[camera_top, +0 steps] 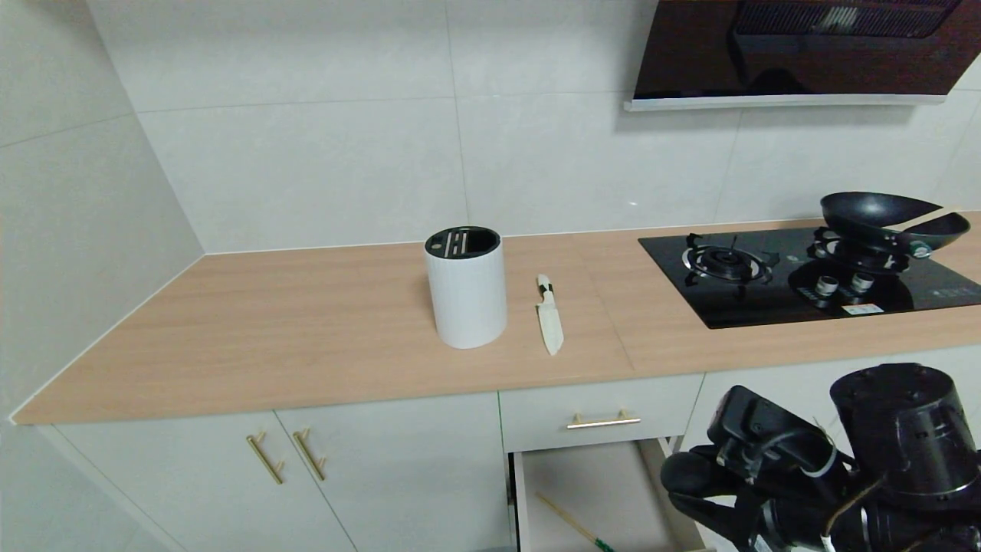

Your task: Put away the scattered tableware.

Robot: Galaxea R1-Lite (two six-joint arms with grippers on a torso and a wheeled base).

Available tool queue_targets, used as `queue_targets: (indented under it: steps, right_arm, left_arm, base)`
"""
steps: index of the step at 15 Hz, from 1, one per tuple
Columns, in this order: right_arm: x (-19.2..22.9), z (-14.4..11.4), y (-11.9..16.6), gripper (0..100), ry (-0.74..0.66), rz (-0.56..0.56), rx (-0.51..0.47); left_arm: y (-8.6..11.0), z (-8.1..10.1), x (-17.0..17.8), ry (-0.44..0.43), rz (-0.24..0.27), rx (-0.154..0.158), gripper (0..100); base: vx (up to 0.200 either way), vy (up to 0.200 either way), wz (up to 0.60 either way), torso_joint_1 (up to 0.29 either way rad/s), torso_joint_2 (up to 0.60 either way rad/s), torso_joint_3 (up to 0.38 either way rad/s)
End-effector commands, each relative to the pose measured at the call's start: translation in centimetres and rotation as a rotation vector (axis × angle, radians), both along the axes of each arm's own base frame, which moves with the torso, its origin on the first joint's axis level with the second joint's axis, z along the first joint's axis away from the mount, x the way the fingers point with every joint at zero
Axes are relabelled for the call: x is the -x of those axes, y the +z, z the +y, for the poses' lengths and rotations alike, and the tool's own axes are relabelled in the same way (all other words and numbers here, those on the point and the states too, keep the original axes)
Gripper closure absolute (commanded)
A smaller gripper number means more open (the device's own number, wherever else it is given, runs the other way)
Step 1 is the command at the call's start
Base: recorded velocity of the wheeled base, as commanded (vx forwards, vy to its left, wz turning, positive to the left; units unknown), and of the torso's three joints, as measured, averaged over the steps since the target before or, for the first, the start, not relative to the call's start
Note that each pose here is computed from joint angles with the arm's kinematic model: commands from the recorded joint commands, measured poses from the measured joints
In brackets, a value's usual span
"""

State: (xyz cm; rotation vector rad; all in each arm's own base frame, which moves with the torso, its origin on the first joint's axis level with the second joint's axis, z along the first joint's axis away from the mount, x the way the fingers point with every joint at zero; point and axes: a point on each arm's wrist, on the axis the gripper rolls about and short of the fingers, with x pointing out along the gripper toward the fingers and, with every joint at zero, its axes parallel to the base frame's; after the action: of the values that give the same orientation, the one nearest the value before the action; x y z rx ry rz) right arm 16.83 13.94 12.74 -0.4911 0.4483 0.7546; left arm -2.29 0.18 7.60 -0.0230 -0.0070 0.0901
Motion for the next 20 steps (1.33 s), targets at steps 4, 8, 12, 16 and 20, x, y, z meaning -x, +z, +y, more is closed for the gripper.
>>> queue_targets:
  steps: [4,8,12,16,20]
  right_arm:
    - [-1.0,0.6,-0.3,100,-0.003,0.006,0.014]
    - [-2.3,1.7,-0.3,100,-0.013,-0.001,0.016]
    - [-3.9,1.3,0.4,100,-0.067,-0.021,0.002]
    - [-4.0,1.3,0.4,100,-0.068,-0.026,-0.002]
    - [-3.9,1.3,0.5,100,-0.064,-0.023,-0.011]
  left_arm:
    - [0.0,0.0,0.0,0.002,0.000,0.000,0]
    - [0.0,0.0,0.0,0.002,0.000,0.000,0]
    - [0.0,0.0,0.0,0.002,0.000,0.000,0]
    - [0.0,0.0,0.0,0.000,0.000,0.000,0]
    - [0.0,0.0,0.0,0.000,0.000,0.000,0]
  base:
    - [0.000,0.000,0.00,-0.020,0.04,0.027]
    - [0.000,0.000,0.00,-0.093,0.24,0.124]
    - [0.000,0.000,0.00,-0.095,0.23,0.131]
    - [0.000,0.000,0.00,-0.113,0.28,0.160]
    - [0.000,0.000,0.00,-0.080,0.21,0.116]
